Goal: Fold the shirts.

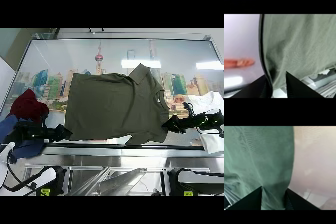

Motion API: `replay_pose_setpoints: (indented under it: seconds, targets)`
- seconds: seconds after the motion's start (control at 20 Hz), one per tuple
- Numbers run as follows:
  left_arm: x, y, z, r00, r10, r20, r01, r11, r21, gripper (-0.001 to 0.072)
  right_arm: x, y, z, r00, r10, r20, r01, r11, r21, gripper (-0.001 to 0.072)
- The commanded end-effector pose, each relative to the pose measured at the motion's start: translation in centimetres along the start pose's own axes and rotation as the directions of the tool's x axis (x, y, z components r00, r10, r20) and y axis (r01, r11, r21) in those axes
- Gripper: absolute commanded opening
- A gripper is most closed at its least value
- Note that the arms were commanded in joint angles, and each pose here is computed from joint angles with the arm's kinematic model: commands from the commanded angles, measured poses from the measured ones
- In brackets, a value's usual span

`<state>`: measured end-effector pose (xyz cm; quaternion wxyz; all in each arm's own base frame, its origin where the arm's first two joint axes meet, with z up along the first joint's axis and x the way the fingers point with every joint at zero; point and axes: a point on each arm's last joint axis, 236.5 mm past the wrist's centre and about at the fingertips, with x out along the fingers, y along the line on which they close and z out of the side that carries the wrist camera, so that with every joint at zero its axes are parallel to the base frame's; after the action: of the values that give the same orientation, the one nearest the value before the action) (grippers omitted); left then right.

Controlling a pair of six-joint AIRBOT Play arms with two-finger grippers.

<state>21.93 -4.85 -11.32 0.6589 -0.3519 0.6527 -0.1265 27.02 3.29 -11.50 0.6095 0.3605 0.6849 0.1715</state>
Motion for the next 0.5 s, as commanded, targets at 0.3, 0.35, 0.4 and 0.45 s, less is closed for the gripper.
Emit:
replay_pose_setpoints:
  seconds: [0.3, 0.35, 0.4, 0.45]
  targets:
    - [-2.3, -5.3, 1.8, 0.994, -0.108, 0.016, 0.105, 0.987, 0.123, 0.0019, -3.6, 6.6, 1.0, 0.987, 0.148, 0.070, -0.134, 0.976, -0.172, 0.0022]
    - [-4.0, -7.5, 2.6, 0.986, -0.158, 0.058, 0.146, 0.974, 0.174, 0.0019, -5.6, 9.3, 1.6, 0.970, 0.211, 0.123, -0.177, 0.955, -0.238, 0.0022]
    - [-6.5, -10.7, 3.4, 0.968, -0.227, 0.107, 0.194, 0.948, 0.251, 0.0019, -7.8, 12.1, 1.9, 0.950, 0.262, 0.170, -0.202, 0.930, -0.307, 0.0022]
    - [-9.7, -14.6, 3.9, 0.933, -0.318, 0.167, 0.240, 0.898, 0.368, 0.0019, -10.6, 15.8, 1.7, 0.922, 0.324, 0.213, -0.218, 0.887, -0.406, 0.0022]
